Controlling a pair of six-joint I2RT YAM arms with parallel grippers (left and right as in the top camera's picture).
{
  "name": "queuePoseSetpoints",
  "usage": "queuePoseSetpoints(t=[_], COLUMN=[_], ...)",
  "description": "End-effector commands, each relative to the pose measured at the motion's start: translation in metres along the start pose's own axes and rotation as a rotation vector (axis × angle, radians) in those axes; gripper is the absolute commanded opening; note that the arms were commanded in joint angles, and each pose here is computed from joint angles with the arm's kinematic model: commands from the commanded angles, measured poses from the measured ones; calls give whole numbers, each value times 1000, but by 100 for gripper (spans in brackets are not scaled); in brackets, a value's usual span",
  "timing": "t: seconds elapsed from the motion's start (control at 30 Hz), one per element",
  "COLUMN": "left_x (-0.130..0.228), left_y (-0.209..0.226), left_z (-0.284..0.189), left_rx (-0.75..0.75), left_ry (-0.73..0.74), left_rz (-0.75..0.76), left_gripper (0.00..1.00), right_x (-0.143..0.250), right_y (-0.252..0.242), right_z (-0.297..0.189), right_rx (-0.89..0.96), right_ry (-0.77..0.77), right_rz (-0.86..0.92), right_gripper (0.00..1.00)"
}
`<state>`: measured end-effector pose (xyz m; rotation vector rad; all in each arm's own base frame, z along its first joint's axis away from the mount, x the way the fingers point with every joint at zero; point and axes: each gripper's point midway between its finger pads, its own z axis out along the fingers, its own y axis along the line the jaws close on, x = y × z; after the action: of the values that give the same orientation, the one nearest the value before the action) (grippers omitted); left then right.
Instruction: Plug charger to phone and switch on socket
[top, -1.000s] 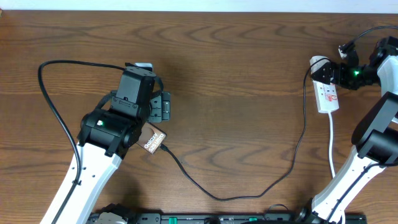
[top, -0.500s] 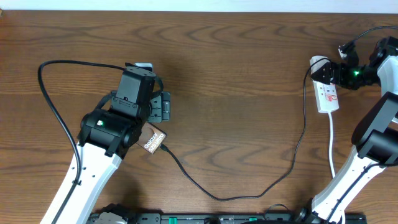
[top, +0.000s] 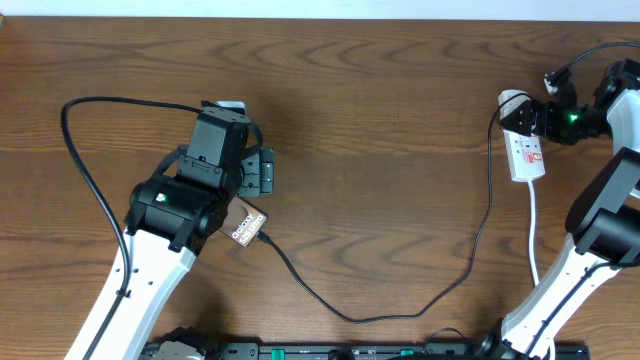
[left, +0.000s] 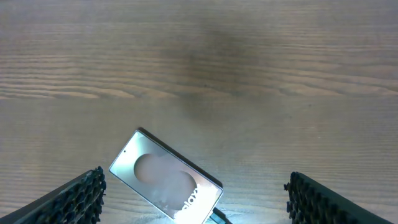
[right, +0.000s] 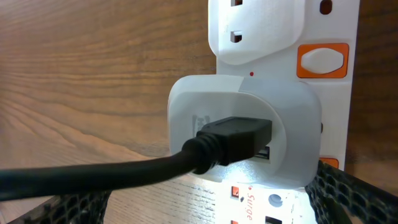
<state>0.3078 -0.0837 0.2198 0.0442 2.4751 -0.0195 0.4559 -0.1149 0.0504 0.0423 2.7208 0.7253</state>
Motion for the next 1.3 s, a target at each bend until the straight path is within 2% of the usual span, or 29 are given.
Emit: queuePoseSetpoints(t=[0.0,1.27], left_x=[-5,-4], left_y=[2,2], left_z=[-3,-3], left_rx=[-11,-13], left_ry=[-15,-12], left_rz=[7,9], left_gripper=[92,91], right_x=[13,11], right_y=[8,17], right_z=[23,28], right_rx=[-59,-69], right_ry=[55,58], right_rz=[35,15], right_gripper=[99,99])
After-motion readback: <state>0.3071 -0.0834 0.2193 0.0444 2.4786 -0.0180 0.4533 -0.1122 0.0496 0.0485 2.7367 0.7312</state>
